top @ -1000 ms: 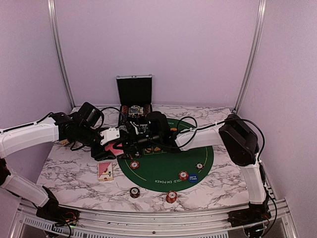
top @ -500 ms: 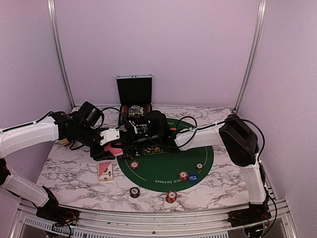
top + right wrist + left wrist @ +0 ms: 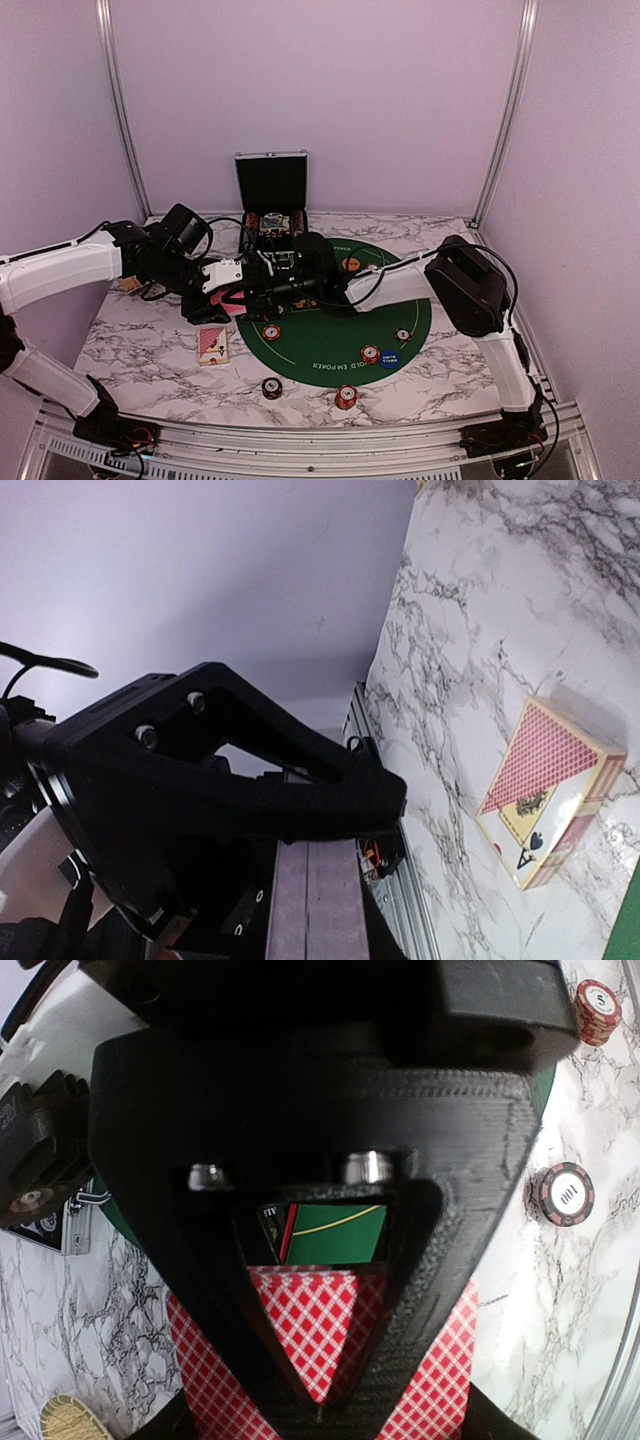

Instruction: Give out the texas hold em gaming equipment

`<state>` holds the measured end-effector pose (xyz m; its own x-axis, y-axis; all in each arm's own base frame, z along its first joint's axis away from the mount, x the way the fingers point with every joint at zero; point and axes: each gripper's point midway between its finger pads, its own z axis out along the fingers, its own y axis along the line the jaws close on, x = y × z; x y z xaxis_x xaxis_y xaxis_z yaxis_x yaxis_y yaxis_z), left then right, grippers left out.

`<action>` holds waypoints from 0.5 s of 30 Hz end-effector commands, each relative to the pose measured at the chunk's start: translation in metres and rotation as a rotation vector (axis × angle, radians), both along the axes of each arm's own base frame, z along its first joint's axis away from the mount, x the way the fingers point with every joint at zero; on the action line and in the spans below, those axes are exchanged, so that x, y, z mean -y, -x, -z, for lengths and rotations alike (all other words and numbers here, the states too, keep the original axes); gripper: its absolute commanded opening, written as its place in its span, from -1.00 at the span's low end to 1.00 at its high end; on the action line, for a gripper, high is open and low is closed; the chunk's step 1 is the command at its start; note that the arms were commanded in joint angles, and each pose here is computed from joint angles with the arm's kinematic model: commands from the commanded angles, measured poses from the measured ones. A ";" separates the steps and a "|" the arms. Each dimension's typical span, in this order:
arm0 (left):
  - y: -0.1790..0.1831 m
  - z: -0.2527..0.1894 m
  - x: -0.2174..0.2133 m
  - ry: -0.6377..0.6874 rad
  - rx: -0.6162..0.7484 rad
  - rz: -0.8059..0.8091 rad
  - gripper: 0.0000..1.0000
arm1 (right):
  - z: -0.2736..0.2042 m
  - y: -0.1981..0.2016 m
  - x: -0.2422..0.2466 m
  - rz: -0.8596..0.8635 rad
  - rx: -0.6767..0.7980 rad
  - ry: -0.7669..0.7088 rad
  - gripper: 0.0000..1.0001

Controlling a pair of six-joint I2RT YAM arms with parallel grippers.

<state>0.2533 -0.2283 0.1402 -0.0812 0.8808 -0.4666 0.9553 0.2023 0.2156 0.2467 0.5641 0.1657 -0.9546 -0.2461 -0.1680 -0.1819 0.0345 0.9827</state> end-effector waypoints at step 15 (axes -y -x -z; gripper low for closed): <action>0.004 0.001 -0.002 -0.021 -0.049 -0.021 0.98 | -0.050 0.019 -0.001 -0.055 0.059 -0.172 -1.00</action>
<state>0.2534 -0.2270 0.1419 -0.1029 0.8836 -0.4568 0.9547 0.2166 0.2039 0.2399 0.5656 0.1762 -0.9485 -0.2562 -0.1862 -0.1871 -0.0211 0.9821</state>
